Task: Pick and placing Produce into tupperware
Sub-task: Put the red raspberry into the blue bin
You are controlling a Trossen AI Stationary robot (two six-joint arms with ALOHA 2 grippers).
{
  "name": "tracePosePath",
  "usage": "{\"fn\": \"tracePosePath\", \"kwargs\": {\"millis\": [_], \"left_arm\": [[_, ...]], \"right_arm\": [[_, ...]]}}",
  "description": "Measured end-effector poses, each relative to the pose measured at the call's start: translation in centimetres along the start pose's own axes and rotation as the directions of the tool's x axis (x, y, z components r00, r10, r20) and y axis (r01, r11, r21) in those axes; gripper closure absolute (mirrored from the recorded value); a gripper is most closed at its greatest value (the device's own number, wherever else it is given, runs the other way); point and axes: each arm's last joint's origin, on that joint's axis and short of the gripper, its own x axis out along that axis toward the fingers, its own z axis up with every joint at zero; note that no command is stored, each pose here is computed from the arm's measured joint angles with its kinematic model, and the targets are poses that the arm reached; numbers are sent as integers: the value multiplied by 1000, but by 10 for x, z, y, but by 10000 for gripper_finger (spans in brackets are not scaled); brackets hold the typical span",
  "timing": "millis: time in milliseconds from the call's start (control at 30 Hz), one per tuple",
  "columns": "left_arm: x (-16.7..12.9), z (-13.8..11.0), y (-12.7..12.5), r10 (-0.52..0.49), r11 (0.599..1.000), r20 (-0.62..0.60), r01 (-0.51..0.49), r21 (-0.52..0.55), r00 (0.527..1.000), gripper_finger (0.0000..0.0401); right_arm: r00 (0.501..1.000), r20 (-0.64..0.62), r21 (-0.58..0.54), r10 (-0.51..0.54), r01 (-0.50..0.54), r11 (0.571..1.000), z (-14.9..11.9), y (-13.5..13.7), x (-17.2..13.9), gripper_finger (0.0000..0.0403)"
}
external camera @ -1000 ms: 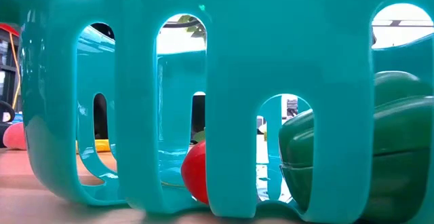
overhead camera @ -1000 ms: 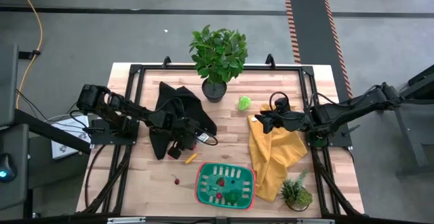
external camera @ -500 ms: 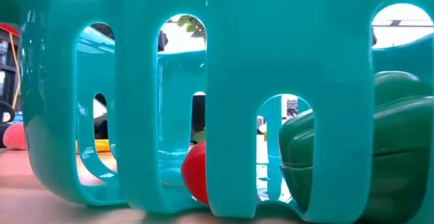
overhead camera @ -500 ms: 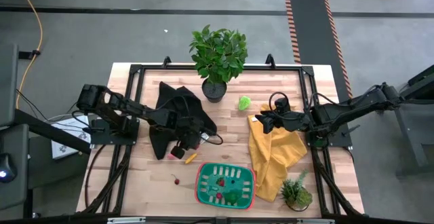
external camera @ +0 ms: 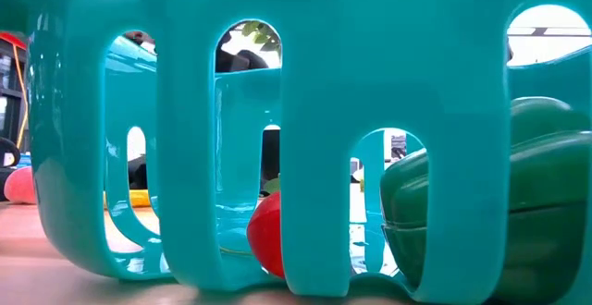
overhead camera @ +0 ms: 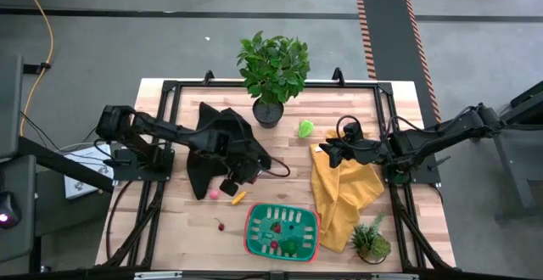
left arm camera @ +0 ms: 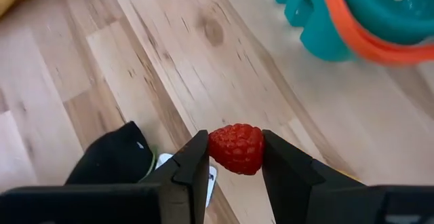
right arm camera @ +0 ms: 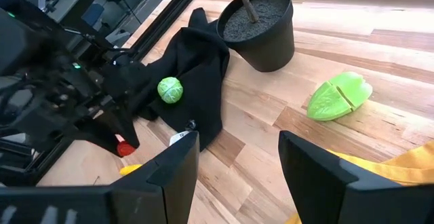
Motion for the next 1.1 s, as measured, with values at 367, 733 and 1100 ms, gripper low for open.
{"fn": "tracePosePath", "kwargs": {"millis": [367, 733, 1100], "left_arm": [[-28, 31, 6, -7, 997, 23, 9, -74, 1000, 296], [-66, 74, 11, 29, 983, 152, 0, -184, 988, 295], [-86, 111, -21, 47, 986, 243, -6, -168, 969, 291]], "right_arm": [[1000, -25, -40, 16, -17, 999, -1, 1, 0, 210], [994, -42, -81, 97, -100, 992, 1, 7, 0, 210], [981, -57, -129, 185, -191, 973, 4, 14, -1, 210]]}}
